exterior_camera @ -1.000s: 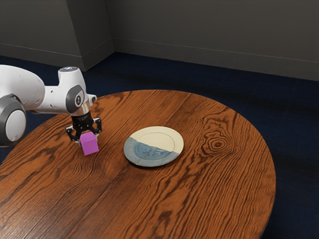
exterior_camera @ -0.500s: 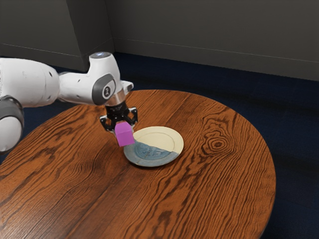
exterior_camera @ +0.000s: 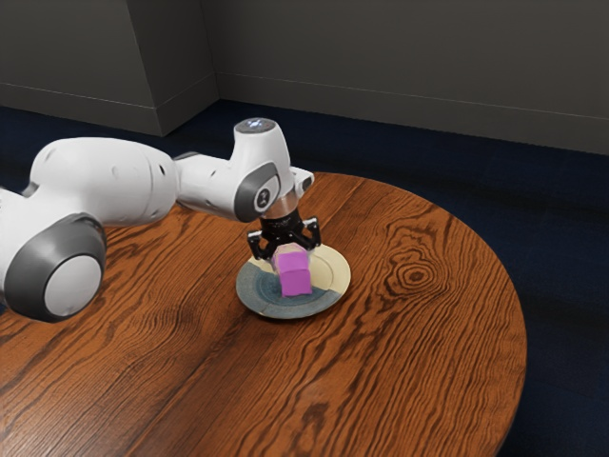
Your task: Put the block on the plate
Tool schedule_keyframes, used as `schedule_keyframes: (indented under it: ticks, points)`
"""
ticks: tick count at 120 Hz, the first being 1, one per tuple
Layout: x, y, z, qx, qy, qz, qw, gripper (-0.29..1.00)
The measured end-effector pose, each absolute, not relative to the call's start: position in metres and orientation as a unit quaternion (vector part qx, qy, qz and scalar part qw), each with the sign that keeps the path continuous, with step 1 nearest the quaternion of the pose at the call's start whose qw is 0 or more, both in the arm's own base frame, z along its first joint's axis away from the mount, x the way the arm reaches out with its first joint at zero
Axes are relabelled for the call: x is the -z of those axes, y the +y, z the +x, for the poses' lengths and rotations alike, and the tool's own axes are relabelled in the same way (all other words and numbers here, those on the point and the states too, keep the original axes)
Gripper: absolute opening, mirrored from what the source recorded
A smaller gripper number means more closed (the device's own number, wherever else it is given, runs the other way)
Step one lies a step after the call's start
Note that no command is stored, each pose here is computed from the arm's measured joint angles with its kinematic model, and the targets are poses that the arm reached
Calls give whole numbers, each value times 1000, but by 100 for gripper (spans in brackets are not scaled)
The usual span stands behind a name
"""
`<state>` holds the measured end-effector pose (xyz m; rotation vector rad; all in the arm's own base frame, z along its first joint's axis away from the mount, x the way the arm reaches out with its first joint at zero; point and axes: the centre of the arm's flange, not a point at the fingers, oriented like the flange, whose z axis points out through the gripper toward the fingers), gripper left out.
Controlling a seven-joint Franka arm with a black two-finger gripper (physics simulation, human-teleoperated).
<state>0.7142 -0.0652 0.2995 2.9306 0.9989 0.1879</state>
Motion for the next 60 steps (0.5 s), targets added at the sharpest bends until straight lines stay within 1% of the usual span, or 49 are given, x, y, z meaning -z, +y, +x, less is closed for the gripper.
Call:
schedule_keyframes:
  ticks: [8,19,32,49,60]
  points:
    - [-306,-65,715,-65,323,944,23,57]
    - [-348,-76,708,-85,314,945,37,62]
    - [-394,-73,682,-83,304,948,49,65]
    - [-452,-60,626,-60,249,966,33,68]
    - [-483,-55,606,-46,199,979,22,69]
